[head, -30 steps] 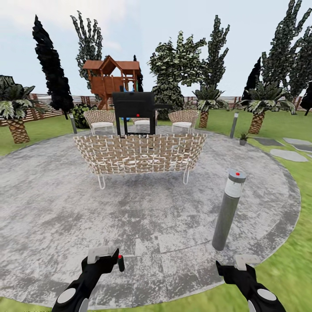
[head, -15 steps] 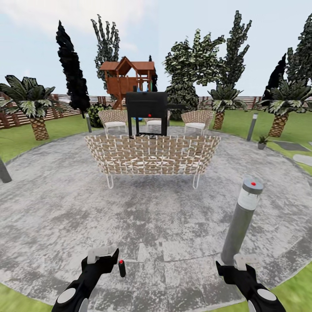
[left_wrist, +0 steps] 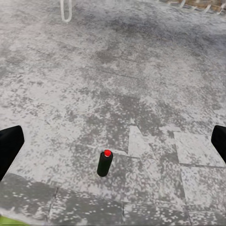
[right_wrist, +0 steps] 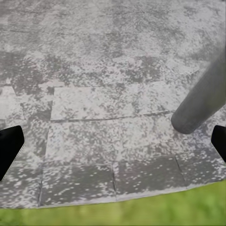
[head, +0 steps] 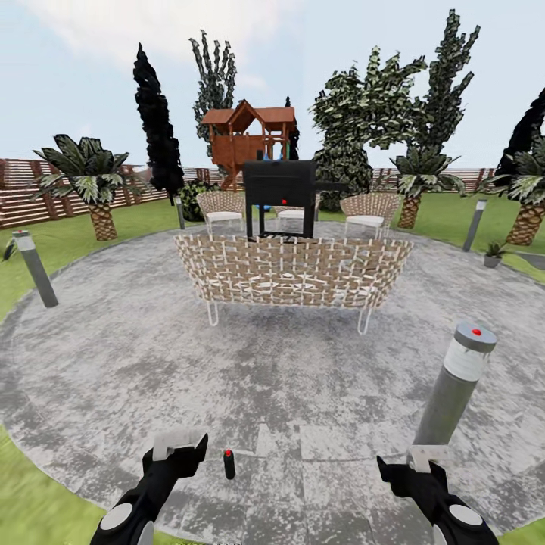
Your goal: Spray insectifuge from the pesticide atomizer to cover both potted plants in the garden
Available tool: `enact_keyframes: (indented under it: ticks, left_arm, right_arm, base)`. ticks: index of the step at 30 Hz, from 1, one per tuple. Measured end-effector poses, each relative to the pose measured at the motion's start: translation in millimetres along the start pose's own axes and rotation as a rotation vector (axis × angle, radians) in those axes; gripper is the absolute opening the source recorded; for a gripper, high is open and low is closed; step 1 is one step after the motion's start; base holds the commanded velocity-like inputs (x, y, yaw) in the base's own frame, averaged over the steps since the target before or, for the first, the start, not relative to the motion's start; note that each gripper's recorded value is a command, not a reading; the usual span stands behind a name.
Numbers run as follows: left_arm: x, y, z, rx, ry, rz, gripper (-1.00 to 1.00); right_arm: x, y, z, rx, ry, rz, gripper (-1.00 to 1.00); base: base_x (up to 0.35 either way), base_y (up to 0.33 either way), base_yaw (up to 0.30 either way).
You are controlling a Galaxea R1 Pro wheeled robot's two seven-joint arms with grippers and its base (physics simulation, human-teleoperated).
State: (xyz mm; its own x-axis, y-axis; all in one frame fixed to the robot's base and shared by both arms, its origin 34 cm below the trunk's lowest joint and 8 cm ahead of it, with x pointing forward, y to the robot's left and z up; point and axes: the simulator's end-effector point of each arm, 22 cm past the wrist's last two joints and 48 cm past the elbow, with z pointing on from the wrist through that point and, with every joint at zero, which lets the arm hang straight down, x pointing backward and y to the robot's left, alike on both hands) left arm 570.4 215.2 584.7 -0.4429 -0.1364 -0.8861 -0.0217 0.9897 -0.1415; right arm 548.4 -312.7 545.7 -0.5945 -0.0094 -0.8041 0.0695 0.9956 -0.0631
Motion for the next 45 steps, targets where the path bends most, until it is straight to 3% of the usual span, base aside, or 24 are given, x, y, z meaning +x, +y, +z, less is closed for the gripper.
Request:
enact_keyframes:
  ticks: [9, 20, 35, 45]
  left_arm:
    - [-0.3, -0.2, 0.0, 0.001, -0.001, -0.001, 1.00]
    - [-0.3, -0.5, 0.0, 0.002, -0.001, -0.001, 1.00]
    - [-0.3, -0.5, 0.0, 0.002, -0.001, -0.001, 1.00]
    - [-0.3, -0.5, 0.0, 0.002, -0.001, -0.001, 1.00]
  right_arm:
    - [0.2, 0.3, 0.0, -0.001, 0.000, -0.001, 1.00]
    - [0.0, -0.2, 0.0, 0.001, 0.000, -0.001, 1.00]
    - [-0.7, 0.3, -0.3, -0.001, -0.002, -0.002, 1.00]
    - [-0.7, 0.5, -0.2, -0.001, -0.002, -0.003, 1.00]
  base:
    - [0.000, -0.168, 0.243]
    - [0.015, -0.023, 0.061]
    - [0.083, -0.256, 0.158]
    - [0.004, -0.026, 0.212]
